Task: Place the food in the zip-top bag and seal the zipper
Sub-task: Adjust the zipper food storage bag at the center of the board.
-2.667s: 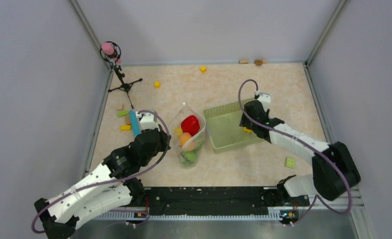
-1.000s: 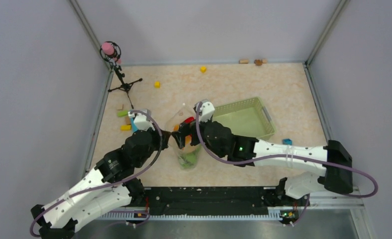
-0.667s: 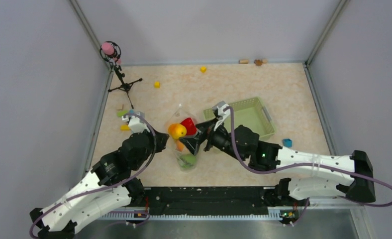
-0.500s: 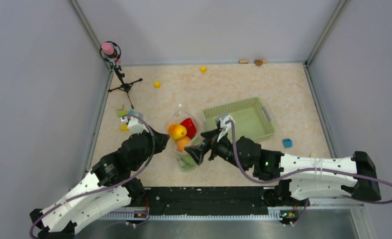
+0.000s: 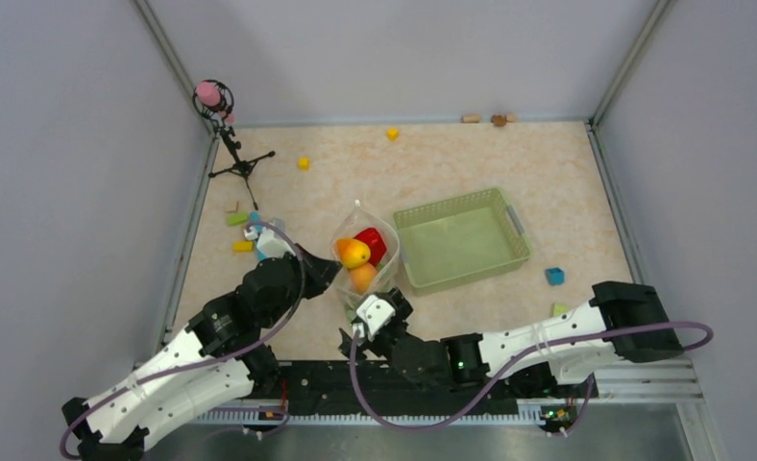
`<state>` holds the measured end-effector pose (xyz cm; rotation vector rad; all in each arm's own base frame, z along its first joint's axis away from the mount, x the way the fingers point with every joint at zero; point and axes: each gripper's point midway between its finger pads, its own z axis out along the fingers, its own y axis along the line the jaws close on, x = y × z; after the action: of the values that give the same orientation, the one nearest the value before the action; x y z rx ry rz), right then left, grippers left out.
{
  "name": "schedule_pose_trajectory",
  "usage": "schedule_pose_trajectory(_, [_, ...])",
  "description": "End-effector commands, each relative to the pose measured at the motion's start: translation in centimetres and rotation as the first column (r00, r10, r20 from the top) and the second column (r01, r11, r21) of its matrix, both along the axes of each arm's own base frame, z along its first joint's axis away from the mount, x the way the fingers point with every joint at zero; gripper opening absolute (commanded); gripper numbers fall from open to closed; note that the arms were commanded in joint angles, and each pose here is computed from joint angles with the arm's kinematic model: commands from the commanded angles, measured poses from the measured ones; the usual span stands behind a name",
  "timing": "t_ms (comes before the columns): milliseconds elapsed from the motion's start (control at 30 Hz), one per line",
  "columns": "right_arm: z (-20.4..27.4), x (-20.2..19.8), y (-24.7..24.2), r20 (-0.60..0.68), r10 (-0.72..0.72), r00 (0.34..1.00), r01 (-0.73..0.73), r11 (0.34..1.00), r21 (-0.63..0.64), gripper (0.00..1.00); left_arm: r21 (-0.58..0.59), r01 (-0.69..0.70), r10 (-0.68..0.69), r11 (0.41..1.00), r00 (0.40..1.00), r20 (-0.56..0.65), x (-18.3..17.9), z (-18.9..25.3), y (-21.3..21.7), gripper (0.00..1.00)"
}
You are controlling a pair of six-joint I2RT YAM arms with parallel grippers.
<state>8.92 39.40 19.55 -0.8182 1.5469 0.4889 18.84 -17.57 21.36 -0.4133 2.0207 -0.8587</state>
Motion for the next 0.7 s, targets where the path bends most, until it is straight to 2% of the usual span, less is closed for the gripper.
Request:
schedule_pose_trajectory(0, [4.6, 1.6, 0.9, 0.050, -0.134, 0.990, 0.125, 0.979, 0.160, 0.95, -0.098, 0.034, -0.031, 0.995, 0.999, 0.028, -0.2, 1.6, -1.2, 0.00])
schedule_pose_trajectory(133, [4.5, 3.4, 1.3, 0.074, -0.213, 0.974, 0.196, 0.961, 0.196, 0.87, -0.118, 0.057, -0.053, 0.991, 0.998, 0.036, -0.6, 1.8, -1.4, 0.00])
schedule_pose_trajectory(267, [3.1, 5.9, 1.3, -0.008, -0.240, 0.971, 0.235, 0.941, 0.244, 0.66, -0.135, 0.061, -0.056, 0.989, 0.998, 0.039, -0.8, 1.8, -1.3, 0.00])
schedule_pose_trajectory(300, [3.0, 6.1, 1.4, -0.013, -0.218, 0.976, 0.214, 0.942, 0.258, 0.56, -0.135, 0.058, -0.053, 0.989, 0.998, 0.039, -0.8, 1.8, -1.2, 0.00])
schedule_pose_trajectory(333, [3.1, 6.2, 1.3, -0.011, -0.207, 0.978, 0.202, 0.940, 0.277, 0.37, -0.135, 0.053, -0.048, 0.989, 0.998, 0.039, -0.8, 1.7, -1.1, 0.00])
schedule_pose_trajectory(367, [3.1, 6.4, 0.9, -0.009, -0.224, 0.975, 0.217, 0.933, 0.288, 0.12, -0.137, 0.051, -0.046, 0.989, 0.998, 0.038, -0.8, 1.7, -1.1, 0.00])
schedule_pose_trajectory(400, [3.0, 6.7, 0.4, -0.009, -0.248, 0.969, 0.239, 0.926, 0.290, 0.00, -0.136, 0.053, -0.048, 0.989, 0.998, 0.038, -0.8, 1.7, -1.1, 0.00])
schedule_pose_trajectory(600, [2.3, 7.9, -1.2, -0.002, -0.274, 0.962, 0.266, 0.931, 0.252, 0.00, -0.123, 0.084, -0.078, 0.989, 0.995, 0.056, -0.7, 2.1, -1.8, 0.02])
schedule_pose_trajectory(667, [2.0, 8.1, -1.9, 0.000, -0.254, 0.967, 0.246, 0.937, 0.249, 0.00, -0.089, 0.087, -0.081, 0.992, 0.994, 0.077, -0.4, 2.5, -1.7, 0.27])
